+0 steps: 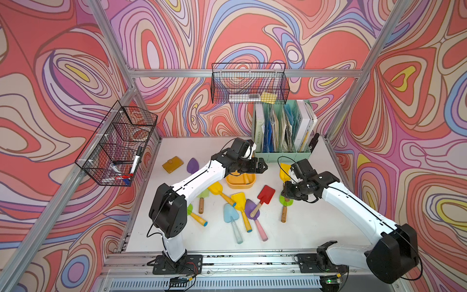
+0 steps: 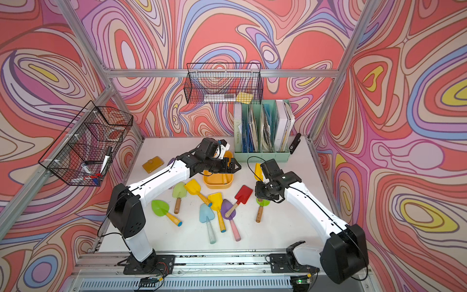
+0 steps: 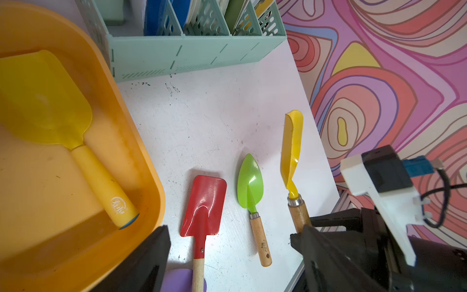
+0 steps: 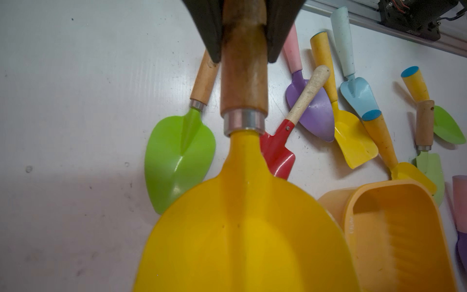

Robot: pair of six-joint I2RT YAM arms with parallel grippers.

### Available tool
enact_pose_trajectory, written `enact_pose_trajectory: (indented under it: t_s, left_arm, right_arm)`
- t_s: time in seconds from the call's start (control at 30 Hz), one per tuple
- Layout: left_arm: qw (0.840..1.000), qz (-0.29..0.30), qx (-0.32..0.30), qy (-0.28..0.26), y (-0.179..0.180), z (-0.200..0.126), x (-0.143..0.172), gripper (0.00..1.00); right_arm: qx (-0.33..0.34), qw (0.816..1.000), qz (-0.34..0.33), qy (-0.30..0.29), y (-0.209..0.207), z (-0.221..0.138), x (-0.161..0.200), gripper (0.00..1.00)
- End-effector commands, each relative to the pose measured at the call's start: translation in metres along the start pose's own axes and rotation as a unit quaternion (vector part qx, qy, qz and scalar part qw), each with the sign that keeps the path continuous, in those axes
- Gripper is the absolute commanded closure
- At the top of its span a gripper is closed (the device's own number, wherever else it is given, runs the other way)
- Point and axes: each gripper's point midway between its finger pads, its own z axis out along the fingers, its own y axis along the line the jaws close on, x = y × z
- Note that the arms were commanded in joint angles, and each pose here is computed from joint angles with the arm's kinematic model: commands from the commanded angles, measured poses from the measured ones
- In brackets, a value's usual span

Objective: Put the shovel into the storage box
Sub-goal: Pick up the shovel from the center of the board.

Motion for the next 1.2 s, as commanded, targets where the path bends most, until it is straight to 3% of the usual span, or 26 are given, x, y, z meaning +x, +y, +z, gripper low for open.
enact_pose_trajectory:
  t_s: [0.0,0.37,0.57,0.67,0.9,1.17]
  left_arm:
    - [1.000,0.009,-0.015,-0.002,-0.004,0.004,-0.002,0.14]
    - [0.998,0.016,-0.060,0.005,0.007,0.018,0.001,0.18]
    - [0.994,0.005,-0.106,0.003,0.027,0.027,0.003,0.26]
    - [0.993,-0.002,-0.118,-0.001,0.033,0.031,0.002,0.34]
    - [0.992,-0.010,-0.124,-0.011,0.036,0.034,-0.002,0.66]
    - [0.991,-0.012,-0.135,-0.009,0.041,0.037,-0.002,0.84]
  right_arm:
    - [-0.029,0.999,-0.031,-0.001,0.028,0.003,-0.013,1.00]
    - [-0.040,0.997,-0.060,0.006,0.066,0.018,-0.026,1.00]
    - [-0.046,0.997,-0.068,0.008,0.077,0.019,-0.026,1.00]
    - [-0.048,0.996,-0.071,0.008,0.081,0.019,-0.026,1.00]
    - [-0.049,0.996,-0.076,0.010,0.086,0.020,-0.027,1.00]
    - [-0.049,0.996,-0.079,0.013,0.091,0.023,-0.026,1.00]
